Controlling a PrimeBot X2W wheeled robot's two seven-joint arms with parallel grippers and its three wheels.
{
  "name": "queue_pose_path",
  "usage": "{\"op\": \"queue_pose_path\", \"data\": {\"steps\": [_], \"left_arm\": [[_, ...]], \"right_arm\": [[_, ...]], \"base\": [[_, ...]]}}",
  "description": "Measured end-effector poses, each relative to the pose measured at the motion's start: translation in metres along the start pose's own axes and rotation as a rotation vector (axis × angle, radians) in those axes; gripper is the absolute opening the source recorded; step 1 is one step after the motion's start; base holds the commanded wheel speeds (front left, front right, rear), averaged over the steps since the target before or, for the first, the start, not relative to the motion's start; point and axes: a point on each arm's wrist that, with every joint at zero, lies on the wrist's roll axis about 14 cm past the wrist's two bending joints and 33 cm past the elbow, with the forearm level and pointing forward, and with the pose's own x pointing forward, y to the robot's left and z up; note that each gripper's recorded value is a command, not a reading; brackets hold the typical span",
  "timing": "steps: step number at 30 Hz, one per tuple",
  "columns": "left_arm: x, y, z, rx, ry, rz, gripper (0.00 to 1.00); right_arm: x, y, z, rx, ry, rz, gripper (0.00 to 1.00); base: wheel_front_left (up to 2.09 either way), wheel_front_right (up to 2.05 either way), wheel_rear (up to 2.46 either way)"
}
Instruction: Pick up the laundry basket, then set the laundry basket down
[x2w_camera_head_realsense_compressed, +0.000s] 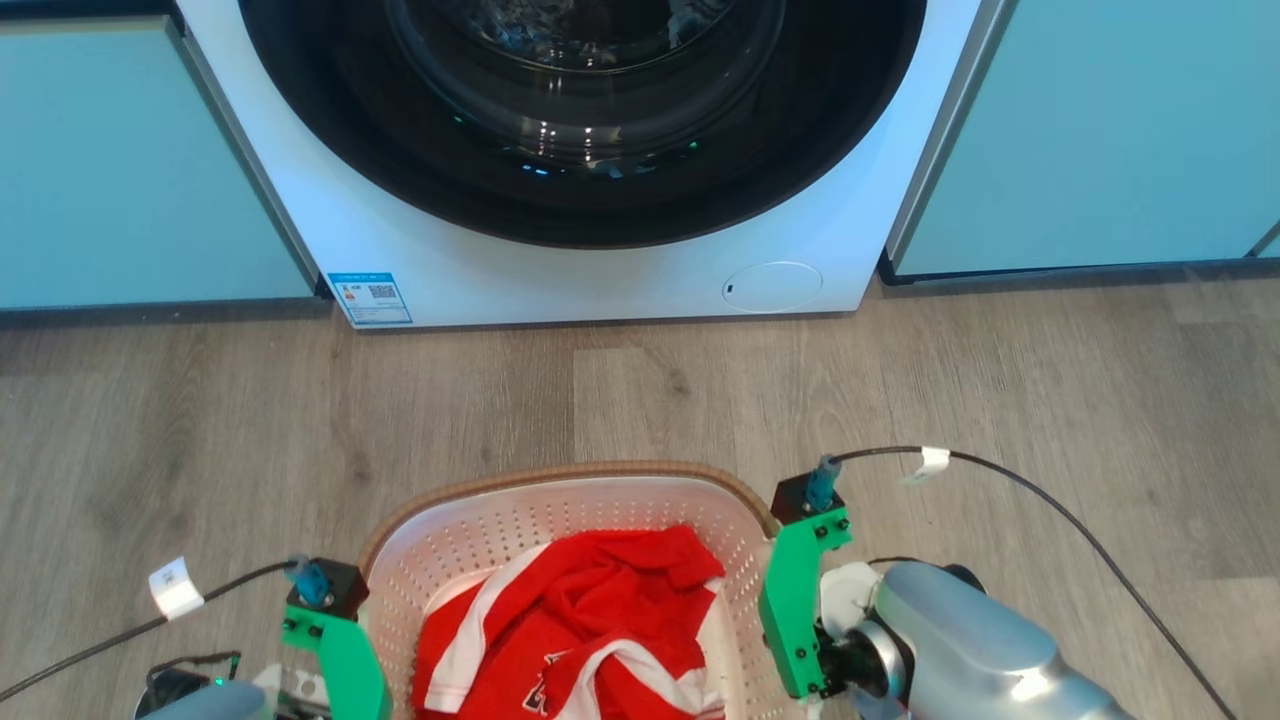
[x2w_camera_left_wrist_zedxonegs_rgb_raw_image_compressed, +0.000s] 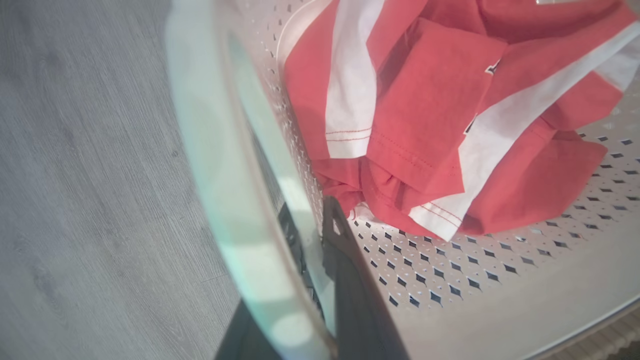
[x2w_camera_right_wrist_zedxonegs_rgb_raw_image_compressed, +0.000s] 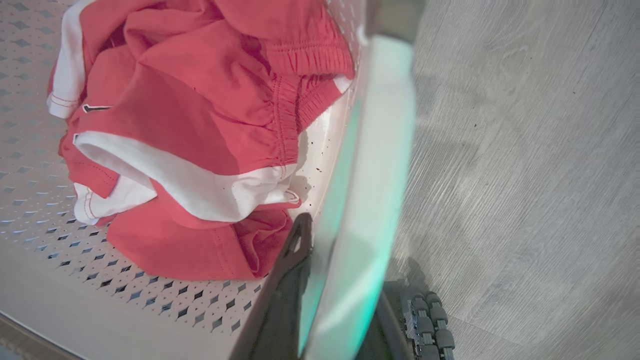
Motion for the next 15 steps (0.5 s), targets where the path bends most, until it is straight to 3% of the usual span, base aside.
{"op": "queue_pose_path", "data": {"steps": [15], "left_arm": [[0.006,-0.003,0.001,0.007,0.004,-0.012,0.0]], "right_arm": [[-0.008,-0.002,-0.01,0.024,0.001,-0.025,0.0]], "base": [[0.0,0.0,0.0]]}}
